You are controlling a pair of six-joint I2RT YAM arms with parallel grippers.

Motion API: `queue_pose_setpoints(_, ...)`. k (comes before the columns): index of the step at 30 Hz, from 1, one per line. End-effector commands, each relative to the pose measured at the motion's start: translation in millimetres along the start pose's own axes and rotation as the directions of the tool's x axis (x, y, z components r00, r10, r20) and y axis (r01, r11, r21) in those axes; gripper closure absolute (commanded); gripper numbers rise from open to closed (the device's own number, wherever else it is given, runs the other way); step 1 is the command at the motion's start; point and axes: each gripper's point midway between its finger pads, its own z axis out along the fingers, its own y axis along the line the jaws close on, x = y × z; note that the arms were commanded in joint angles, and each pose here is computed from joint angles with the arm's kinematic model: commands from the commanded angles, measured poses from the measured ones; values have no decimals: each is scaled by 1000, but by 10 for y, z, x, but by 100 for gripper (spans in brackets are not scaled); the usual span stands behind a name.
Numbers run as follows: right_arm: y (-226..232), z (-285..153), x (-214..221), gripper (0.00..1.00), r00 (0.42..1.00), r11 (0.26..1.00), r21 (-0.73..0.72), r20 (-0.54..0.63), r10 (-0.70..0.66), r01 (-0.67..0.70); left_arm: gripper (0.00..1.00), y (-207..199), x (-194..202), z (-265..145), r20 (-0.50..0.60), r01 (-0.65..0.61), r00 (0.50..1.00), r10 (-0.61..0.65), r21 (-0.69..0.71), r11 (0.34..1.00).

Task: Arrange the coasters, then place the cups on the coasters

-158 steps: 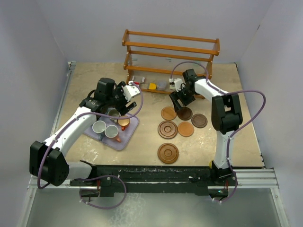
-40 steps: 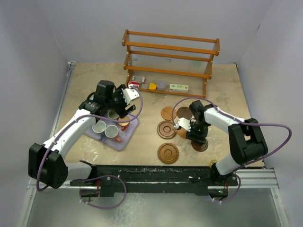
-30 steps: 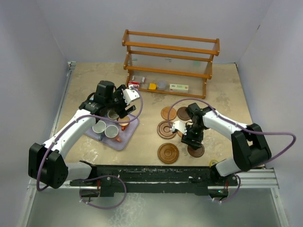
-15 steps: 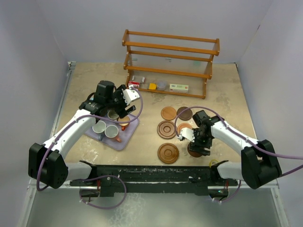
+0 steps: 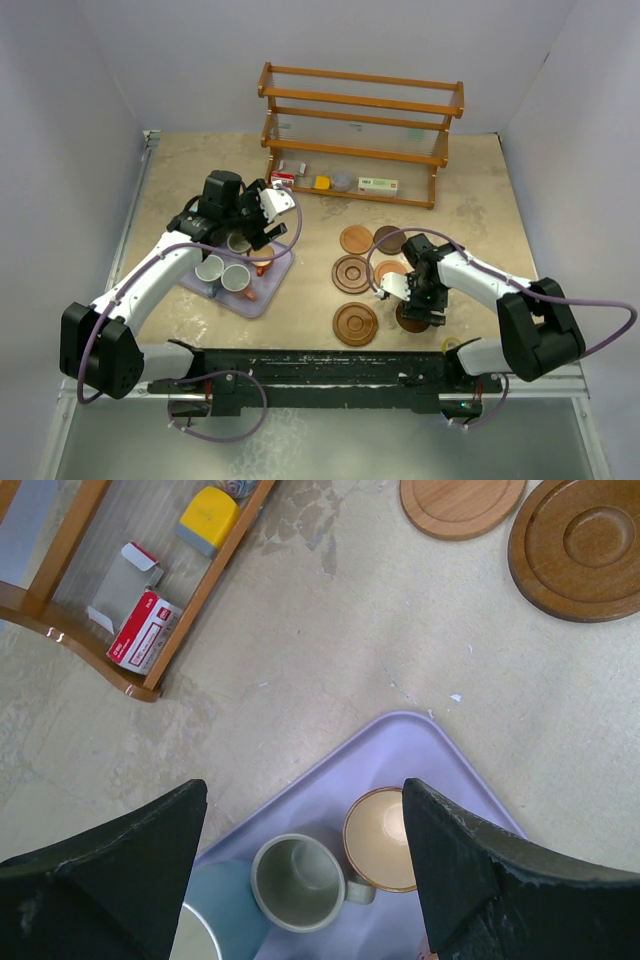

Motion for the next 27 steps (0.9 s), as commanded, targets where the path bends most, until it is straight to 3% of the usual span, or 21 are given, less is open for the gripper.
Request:
queue_pose_setpoints(1, 30, 26, -156, 29, 998, 999, -32, 43, -35, 36, 24, 105, -89, -12, 39, -39, 998, 41, -39, 998)
queue_pose_setpoints(27, 223, -15, -617, 36, 968, 964, -102, 72, -239, 245, 24, 149, -19, 32, 14, -48, 999, 49, -56, 997)
